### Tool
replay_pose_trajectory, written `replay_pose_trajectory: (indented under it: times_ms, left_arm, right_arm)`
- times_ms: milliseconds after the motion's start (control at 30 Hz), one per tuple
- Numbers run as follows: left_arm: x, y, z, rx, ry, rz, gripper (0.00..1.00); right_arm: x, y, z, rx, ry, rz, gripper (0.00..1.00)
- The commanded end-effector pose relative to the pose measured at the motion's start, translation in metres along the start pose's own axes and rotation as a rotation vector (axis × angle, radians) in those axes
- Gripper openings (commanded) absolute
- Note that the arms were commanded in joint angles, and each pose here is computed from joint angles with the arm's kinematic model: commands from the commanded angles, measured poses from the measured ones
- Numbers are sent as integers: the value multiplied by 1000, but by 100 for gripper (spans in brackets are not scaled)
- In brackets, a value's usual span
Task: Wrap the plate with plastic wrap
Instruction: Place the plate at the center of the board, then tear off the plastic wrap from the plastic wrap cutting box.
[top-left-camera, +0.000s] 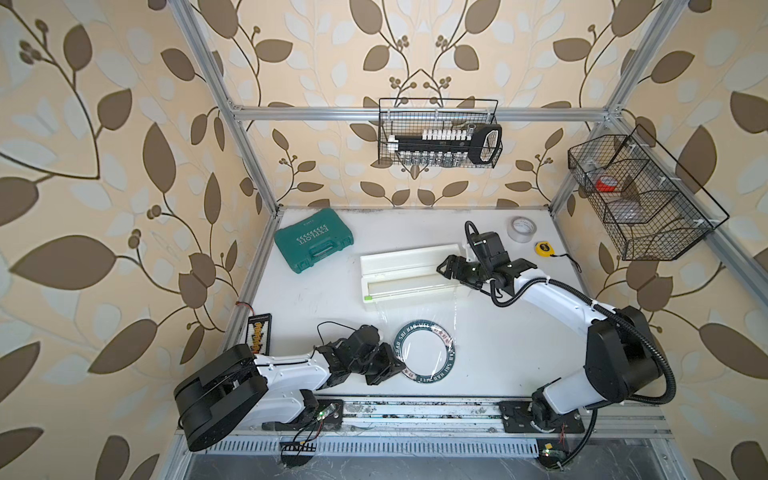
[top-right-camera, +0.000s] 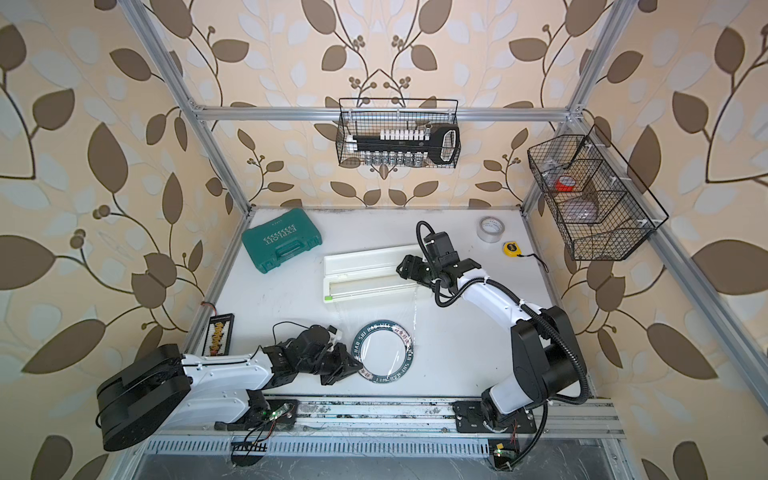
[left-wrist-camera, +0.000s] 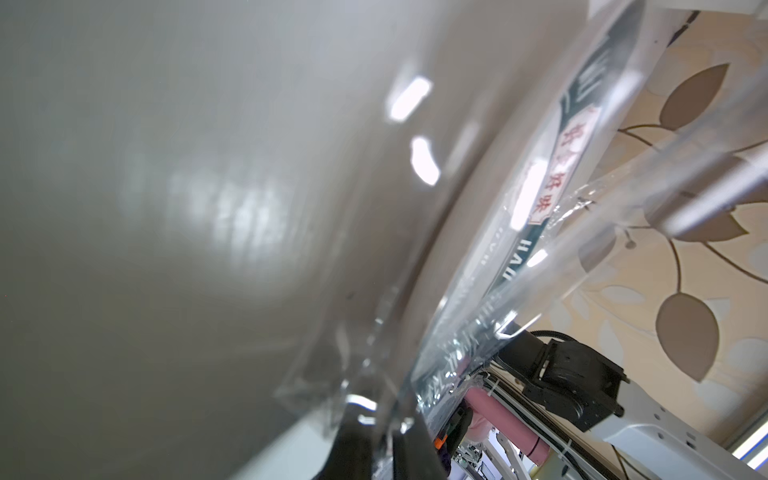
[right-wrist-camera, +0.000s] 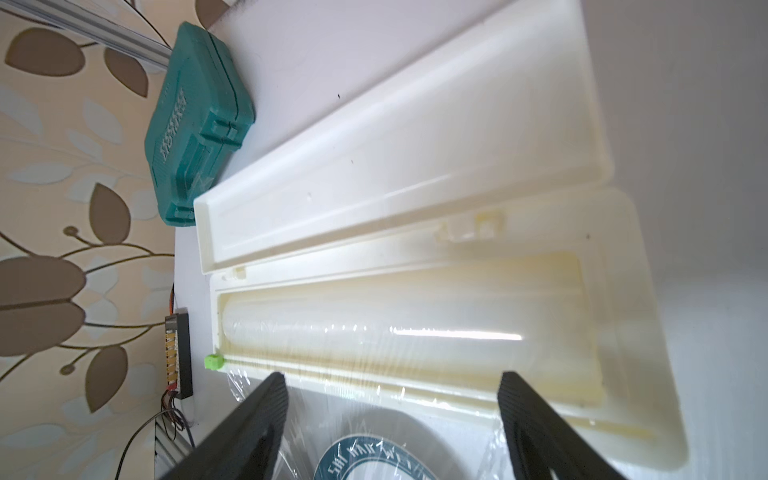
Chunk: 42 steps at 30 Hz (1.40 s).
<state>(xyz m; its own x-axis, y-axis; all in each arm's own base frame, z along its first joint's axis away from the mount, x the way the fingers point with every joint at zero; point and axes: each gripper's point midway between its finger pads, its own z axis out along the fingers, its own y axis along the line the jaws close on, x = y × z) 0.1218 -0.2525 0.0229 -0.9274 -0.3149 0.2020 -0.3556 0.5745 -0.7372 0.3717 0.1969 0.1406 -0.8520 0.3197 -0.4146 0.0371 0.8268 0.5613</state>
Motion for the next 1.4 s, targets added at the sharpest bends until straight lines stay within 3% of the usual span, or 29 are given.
replay_pose_trajectory:
  times_ms: [0, 133, 333, 467, 567, 767, 967, 1067, 1167, 1233, 1367]
  left_arm:
    - [9, 42, -2, -153, 26, -59, 12]
    - [8, 42, -4, -168, 19, -48, 21]
    - [9, 40, -19, -216, 2, -3, 47]
    - [4, 37, -43, -286, -53, 52, 60]
    - [-11, 32, -76, -363, -141, 119, 77]
    - [-69, -19, -149, -339, -361, 244, 84]
    - [-155, -50, -189, -261, -551, 234, 83]
    - [-193, -59, -186, -212, -578, 231, 82]
    - [-214, -76, -165, -141, -500, 260, 77]
    - [-221, -84, -151, -81, -453, 274, 72]
    - [-230, -83, -142, -59, -452, 284, 71]
  right_arm:
    - [-17, 10, -9, -13, -56, -34, 81]
    - [-24, 13, -14, -6, -81, -60, 81]
    - [-33, 14, -23, 19, -118, -101, 81]
    - [-39, 21, -28, 13, -132, -130, 81]
    - [-40, 32, -28, -4, -129, -175, 80]
    - [-13, 90, -17, -104, -80, -398, 76]
    - [12, 143, 7, -186, -34, -628, 71]
    - [31, 167, 17, -280, -14, -835, 66]
    - [64, 183, 27, -305, 0, -1084, 65]
    - [78, 183, 36, -304, 39, -1182, 61]
    - [105, 186, 45, -359, 92, -1318, 51]
